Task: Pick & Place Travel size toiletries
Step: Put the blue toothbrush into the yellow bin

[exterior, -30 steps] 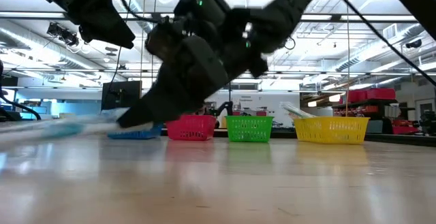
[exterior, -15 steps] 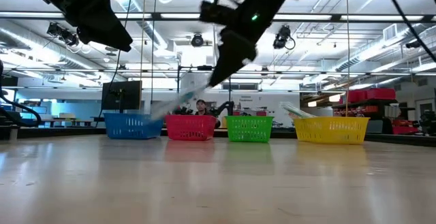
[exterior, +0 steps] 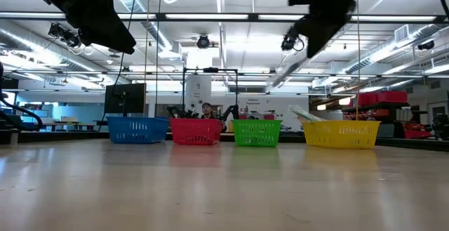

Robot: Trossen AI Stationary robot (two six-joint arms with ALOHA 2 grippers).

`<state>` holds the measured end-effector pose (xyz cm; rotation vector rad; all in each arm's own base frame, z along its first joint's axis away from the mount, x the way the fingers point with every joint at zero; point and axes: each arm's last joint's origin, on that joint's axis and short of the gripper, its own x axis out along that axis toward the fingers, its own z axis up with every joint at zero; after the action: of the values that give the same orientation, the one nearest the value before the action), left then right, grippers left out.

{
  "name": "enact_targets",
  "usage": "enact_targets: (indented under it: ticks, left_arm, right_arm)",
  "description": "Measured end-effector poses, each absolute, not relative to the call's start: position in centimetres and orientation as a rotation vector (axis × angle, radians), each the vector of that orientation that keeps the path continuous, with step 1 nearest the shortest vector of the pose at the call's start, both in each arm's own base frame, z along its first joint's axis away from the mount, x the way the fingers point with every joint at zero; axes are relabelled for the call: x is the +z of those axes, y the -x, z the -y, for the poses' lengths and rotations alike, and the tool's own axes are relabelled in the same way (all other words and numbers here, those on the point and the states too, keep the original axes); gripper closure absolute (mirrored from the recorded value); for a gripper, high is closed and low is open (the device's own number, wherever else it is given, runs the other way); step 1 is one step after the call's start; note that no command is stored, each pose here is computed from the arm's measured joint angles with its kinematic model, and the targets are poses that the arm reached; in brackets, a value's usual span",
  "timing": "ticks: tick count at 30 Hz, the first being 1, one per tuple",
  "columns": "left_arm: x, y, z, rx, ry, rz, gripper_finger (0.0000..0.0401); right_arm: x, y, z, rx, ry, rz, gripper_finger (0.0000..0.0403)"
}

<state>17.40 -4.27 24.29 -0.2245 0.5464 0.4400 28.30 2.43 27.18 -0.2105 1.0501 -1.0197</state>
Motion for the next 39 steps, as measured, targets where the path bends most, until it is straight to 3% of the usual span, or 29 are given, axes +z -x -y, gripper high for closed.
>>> enact_targets:
  ticks: [6, 18, 30, 39]
  left_arm:
    - [24.3, -17.4, 4.3, 0.441, 0.221, -0.547, 0.0231]
    - [24.3, -17.4, 4.2, 0.442, 0.210, -0.547, 0.0231]
    - [24.3, -17.4, 4.3, 0.447, 0.229, -0.542, 0.0231]
    - [24.3, -17.4, 4.3, 0.449, 0.236, -0.540, 0.0231]
  right_arm:
    - [24.3, -25.5, -2.2, -1.147, 0.057, -1.046, 0.0293]
    - [17.9, -21.3, -0.7, -1.374, 0.030, -1.041, 0.0293]
    - [13.3, -20.4, 0.9, -1.311, 0.039, -1.000, 0.0293]
    - [13.7, -20.5, 1.2, -1.315, 0.077, -1.025, 0.0293]
